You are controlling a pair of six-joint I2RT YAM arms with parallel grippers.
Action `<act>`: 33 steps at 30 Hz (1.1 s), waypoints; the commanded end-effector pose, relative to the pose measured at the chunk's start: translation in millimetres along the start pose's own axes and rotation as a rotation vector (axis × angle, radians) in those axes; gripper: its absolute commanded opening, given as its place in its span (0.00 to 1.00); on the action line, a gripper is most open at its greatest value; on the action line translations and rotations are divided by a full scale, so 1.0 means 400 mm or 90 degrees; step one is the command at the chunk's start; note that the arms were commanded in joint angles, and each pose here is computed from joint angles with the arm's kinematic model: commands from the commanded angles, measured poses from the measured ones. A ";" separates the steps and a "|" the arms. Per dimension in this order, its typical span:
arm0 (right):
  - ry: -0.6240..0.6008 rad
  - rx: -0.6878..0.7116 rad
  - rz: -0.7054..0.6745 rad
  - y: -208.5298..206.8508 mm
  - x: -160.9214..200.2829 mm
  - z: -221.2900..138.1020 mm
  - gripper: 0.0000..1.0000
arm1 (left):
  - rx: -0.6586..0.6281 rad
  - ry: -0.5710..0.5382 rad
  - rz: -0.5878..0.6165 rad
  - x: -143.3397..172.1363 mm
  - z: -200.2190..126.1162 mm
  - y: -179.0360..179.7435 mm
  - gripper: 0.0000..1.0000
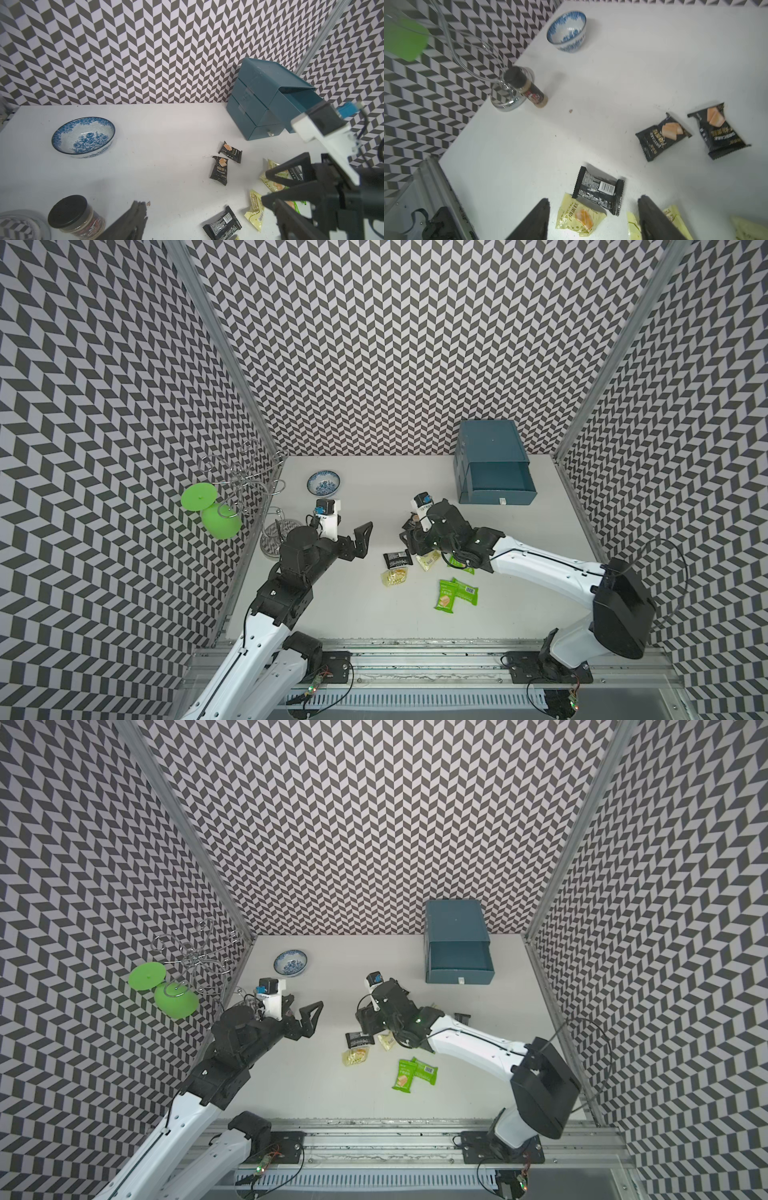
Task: Place the cookies into the drawer by color
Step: Pick up the cookie at the center of the board.
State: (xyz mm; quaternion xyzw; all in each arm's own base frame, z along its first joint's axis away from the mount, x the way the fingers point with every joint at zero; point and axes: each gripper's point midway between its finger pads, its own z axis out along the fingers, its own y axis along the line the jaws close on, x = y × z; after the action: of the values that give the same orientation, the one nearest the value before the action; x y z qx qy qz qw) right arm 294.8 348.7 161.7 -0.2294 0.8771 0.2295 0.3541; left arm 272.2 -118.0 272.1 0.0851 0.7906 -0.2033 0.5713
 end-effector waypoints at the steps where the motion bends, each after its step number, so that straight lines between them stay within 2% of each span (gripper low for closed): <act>1: 0.034 0.038 -0.089 -0.012 0.030 0.034 0.75 | -0.018 -0.015 -0.004 -0.015 -0.014 0.013 1.00; 2: 0.052 0.051 -0.092 -0.020 0.041 0.048 0.79 | -0.018 -0.017 -0.005 -0.016 -0.014 0.013 0.99; 4: 0.099 0.078 -0.088 -0.030 0.065 0.081 1.00 | -0.018 -0.018 -0.004 -0.017 -0.013 0.013 1.00; 10: 0.143 0.127 -0.031 -0.008 0.119 0.167 1.00 | -0.027 -0.019 -0.006 -0.018 -0.014 0.024 1.00; 15: 0.149 0.149 0.002 0.017 0.133 0.217 1.00 | -0.021 -0.019 -0.004 -0.018 -0.014 0.020 1.00; 21: 0.147 0.181 0.014 0.014 0.149 0.243 0.99 | -0.013 -0.020 0.005 -0.017 -0.014 0.015 1.00; 29: 0.180 0.256 0.004 -0.031 0.214 0.276 1.00 | -0.013 -0.025 0.007 -0.020 -0.017 0.015 1.00; 33: 0.203 0.254 0.004 -0.037 0.251 0.294 1.00 | -0.014 -0.026 0.008 -0.020 -0.018 0.016 0.99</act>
State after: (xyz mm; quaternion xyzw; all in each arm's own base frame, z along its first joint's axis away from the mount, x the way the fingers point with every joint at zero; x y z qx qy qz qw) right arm 303.3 384.4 25.1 -0.1849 0.9472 0.0367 0.2595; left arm 272.4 -109.3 277.1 0.0735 0.7864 -0.1941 0.5819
